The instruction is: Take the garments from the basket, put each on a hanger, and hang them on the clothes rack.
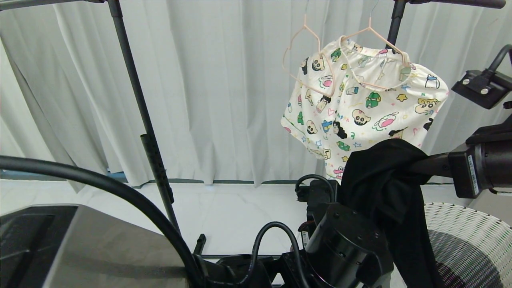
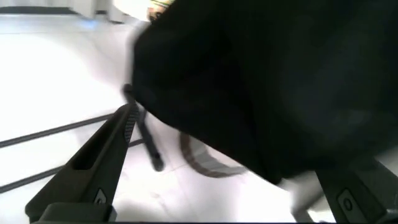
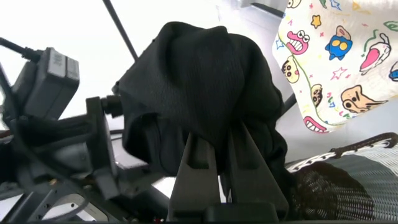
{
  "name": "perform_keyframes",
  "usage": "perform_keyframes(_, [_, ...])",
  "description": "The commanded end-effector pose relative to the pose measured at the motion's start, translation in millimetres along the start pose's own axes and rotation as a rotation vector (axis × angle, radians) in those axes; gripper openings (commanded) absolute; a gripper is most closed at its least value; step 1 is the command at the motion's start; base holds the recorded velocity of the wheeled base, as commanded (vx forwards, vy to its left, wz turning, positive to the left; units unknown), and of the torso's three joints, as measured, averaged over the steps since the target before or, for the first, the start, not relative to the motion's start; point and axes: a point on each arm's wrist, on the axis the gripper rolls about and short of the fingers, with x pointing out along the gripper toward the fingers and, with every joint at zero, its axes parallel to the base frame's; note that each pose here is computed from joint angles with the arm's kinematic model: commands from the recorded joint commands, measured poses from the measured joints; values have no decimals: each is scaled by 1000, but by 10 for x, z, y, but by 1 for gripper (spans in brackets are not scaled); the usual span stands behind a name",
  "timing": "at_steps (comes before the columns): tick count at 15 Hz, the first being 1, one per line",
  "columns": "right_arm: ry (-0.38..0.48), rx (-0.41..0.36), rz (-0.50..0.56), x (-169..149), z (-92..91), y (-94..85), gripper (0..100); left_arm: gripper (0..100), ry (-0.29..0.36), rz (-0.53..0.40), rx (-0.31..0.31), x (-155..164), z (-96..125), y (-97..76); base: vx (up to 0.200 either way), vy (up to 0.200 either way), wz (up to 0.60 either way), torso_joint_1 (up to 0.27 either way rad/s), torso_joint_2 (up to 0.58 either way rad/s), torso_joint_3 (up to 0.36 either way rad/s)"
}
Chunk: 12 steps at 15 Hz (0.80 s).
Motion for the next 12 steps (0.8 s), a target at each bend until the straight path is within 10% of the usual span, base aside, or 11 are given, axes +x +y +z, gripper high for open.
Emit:
perform_keyframes(1, [4, 0, 0, 13, -4, -1, 0, 100, 5, 22, 5, -1, -30, 42, 0, 0, 0, 0, 0, 0])
perform_keyframes(5, [12, 0, -2, 40, -5, -3, 0, 100, 13, 47, 15, -7, -69, 95, 0, 0, 0, 0, 0, 0])
perform_keyframes(6, [12, 0, -2, 40, -5, -3, 0, 0, 15, 47, 17, -7, -73, 98, 0, 0, 0, 0, 0, 0])
perform_keyframes(12, [60, -10, 17, 148, -77, 33, 0, 0, 126, 134, 226, -233, -311, 463, 0, 0, 0, 0, 0, 0])
